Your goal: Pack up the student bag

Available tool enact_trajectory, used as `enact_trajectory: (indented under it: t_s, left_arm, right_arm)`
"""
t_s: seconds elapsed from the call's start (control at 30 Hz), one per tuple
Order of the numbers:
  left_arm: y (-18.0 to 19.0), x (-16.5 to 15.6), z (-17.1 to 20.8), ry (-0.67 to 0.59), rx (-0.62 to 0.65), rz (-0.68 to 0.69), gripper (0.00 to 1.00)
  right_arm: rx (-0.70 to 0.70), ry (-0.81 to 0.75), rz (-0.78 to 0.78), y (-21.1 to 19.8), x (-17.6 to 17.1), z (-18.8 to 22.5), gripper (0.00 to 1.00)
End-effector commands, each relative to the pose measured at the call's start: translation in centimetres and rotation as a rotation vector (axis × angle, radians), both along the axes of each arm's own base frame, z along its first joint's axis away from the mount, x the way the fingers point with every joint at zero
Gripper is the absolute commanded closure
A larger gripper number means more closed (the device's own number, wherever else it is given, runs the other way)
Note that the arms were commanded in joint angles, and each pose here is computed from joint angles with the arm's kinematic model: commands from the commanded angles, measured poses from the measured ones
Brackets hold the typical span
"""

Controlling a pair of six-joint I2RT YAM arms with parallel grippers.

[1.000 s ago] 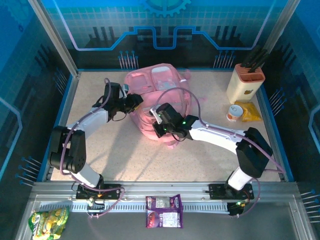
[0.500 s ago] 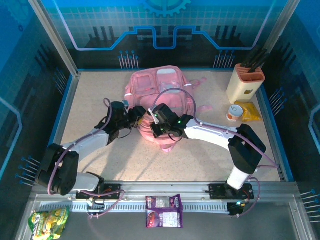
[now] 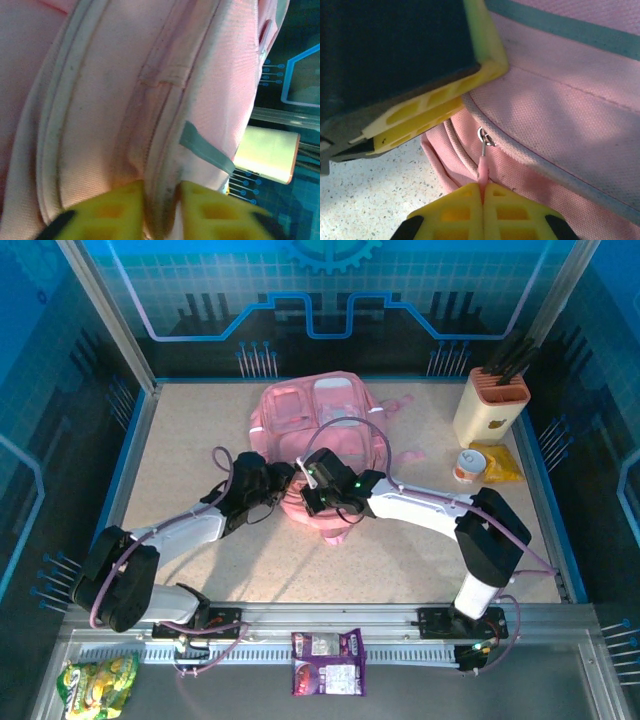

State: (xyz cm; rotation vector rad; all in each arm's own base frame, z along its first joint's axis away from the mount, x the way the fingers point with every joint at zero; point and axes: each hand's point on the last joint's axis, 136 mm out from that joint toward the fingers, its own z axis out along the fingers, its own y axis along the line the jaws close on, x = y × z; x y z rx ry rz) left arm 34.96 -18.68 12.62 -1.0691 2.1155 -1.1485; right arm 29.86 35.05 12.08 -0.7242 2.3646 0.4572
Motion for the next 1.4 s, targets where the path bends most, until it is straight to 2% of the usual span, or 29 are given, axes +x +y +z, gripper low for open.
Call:
enact_trajectory:
  t_s: [0.0, 0.03, 0.33, 0.43, 0.63, 0.8, 1.17, 1.37]
  left_arm:
    - [0.3, 1.1, 1.3, -0.042, 0.028, 0.03, 0.97]
    - [0.3, 1.2, 1.7, -0.044, 0.041, 0.018, 1.0]
    - [2.2, 1.3, 3.2, -0.059, 0.085, -0.015, 1.0]
    - [2.3, 1.1, 3.7, -0.065, 0.102, -0.029, 1.0]
    - [1.5, 1.6, 4.3, -0.081, 0.073, -0.054, 1.0]
    - [0.5, 1.8, 4.6, -0.088, 0.056, -0.073, 1.0]
    - [0.3, 1.7, 4.7, -0.091, 0.058, -0.072, 1.0]
    - [0.6, 1.6, 4.9, -0.099, 0.064, -0.069, 1.0]
  right_arm:
    - [-0.015, -0.033, 0.014, 0.5, 0.2, 0.3, 1.0]
    - [-0.03, -0.037, 0.011, 0.2, 0.1, 0.1, 1.0]
    - [-0.214, -0.097, -0.085, -7.3, 1.4, -0.8, 1.0]
    - [-0.191, -0.088, -0.122, -8.7, 2.4, -0.4, 1.0]
    - [-0.089, -0.059, 0.013, -4.9, 2.0, 0.0, 1.0]
    - [-0.064, -0.073, 0.005, -3.5, 3.1, -0.3, 1.0]
    - [0.003, -0.084, 0.0, -1.5, 4.4, 0.0, 0.73]
    - [-0.067, -0.103, -0.087, -3.4, 5.6, -0.7, 0.9]
